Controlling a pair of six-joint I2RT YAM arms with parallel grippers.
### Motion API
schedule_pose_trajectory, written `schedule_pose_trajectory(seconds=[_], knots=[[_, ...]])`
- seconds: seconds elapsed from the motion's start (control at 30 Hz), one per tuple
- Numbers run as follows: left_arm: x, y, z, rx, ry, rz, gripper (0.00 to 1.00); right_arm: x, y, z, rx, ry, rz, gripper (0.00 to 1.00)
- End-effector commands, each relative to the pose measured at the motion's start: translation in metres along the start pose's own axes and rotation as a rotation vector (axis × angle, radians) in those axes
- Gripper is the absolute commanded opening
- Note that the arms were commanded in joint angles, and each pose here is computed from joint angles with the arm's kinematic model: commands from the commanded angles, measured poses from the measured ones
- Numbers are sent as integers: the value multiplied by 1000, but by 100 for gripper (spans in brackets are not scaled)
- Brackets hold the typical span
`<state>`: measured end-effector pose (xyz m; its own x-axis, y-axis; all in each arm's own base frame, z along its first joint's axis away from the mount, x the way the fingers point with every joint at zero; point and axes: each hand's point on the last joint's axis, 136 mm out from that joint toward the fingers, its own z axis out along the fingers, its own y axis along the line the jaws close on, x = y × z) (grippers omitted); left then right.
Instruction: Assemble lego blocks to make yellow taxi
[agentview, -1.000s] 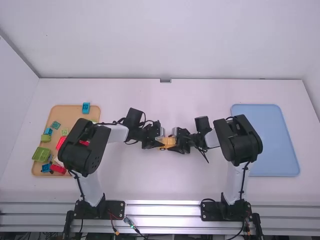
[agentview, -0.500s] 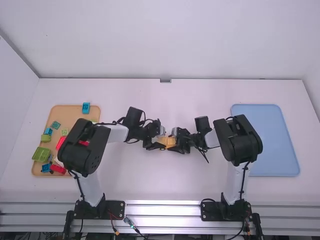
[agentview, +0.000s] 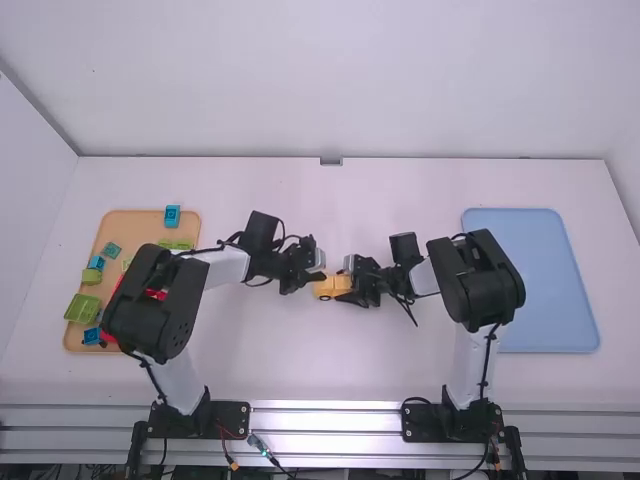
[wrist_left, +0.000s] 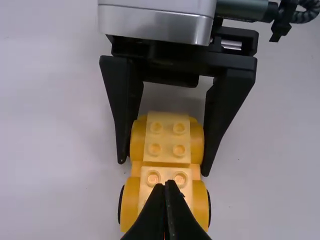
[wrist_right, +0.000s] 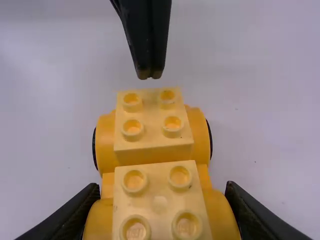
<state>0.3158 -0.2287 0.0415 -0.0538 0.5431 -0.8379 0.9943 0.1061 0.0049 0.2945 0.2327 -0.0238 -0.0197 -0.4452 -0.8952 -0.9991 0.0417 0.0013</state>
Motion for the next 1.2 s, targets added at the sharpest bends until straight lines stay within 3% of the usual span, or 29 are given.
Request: schedule_pose_trajectory(seconds=[0.0,0.53,0.9,1.03,1.17], knots=[[10,-9,7,33,5,-24,2,5,0,2,-3,13,21,57],[28,-26,30,92,30,-44,2,5,0,2,-2,14,22,57],[71,-32,32,44,217,-89,2,4,-2,2,1,12,17,57],[98,-20,26,-50,341,-135,2,3,-3,2,-1,13,20,57],[78,-13,28,-30,280,-117,2,3,-4,2,-11,23,42,57]])
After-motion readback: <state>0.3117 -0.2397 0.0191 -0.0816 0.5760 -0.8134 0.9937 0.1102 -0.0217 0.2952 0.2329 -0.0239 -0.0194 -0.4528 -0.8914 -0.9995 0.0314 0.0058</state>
